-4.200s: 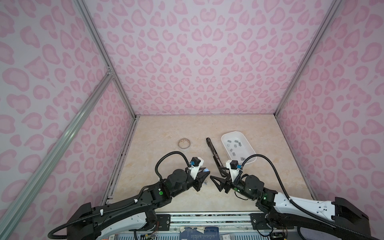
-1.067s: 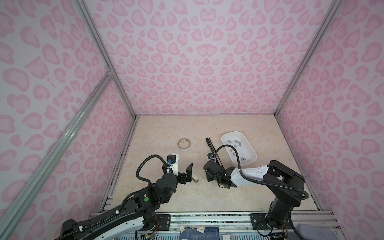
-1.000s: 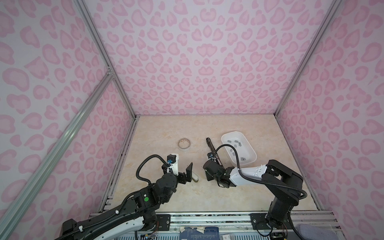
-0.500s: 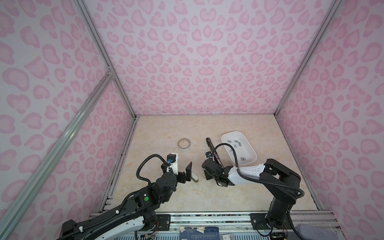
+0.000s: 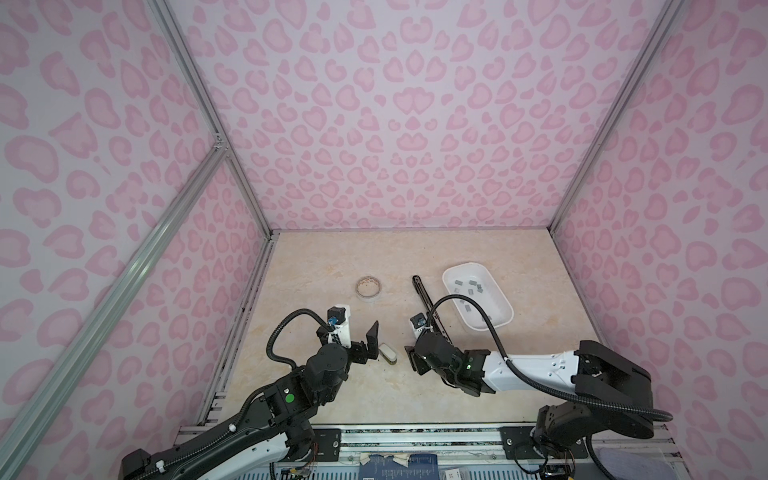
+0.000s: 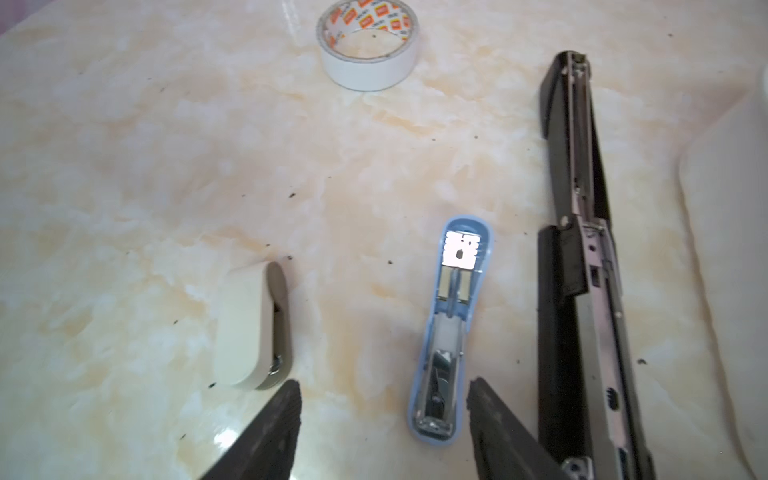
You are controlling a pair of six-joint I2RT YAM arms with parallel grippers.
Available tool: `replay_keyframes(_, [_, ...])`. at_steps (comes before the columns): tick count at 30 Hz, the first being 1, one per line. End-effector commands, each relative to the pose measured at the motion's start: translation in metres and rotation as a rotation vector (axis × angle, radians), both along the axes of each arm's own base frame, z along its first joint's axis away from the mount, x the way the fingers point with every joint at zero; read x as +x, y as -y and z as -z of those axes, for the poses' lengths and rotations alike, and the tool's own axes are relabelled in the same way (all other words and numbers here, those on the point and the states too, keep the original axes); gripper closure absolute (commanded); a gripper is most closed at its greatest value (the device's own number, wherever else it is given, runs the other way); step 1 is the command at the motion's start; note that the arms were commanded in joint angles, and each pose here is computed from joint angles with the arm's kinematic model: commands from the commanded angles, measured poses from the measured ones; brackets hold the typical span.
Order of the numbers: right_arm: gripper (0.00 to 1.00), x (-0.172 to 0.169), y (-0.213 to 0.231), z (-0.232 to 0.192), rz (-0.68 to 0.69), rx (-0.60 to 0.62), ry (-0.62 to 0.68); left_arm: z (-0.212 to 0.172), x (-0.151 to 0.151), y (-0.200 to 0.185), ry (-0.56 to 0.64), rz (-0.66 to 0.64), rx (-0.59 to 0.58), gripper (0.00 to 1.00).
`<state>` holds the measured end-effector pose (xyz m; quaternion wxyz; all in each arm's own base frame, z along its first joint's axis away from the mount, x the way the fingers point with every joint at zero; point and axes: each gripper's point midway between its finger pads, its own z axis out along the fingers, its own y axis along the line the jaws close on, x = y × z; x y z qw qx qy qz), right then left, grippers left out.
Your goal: Load the staples into the stapler
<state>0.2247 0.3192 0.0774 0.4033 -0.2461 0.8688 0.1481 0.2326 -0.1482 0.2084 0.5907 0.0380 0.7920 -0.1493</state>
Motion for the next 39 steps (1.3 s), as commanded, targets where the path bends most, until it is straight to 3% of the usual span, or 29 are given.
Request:
replay_keyframes(1, [0.28, -0.014, -0.027, -0.009, -0.145, 0.064, 0.043, 0.008, 0.006, -0.004, -0.027, 0.000, -0.062, 0.02])
replay_keyframes(7, [0.27, -0.024, -0.049, 0.007, -0.230, 0.048, 0.012, 0.031, 0.021, -0.019, -0.125, -0.036, -0.108, 0.02])
replay_keyframes(19, [0.38, 0.004, -0.040, 0.035, -0.115, -0.035, -0.027, 0.053, 0.034, 0.003, -0.224, 0.025, -0.020, 0.03])
replay_keyframes(39, [0.41, 0.011, -0.024, 0.042, -0.072, -0.088, 0.003, 0.060, 0.031, 0.040, -0.254, 0.214, -0.015, 0.13])
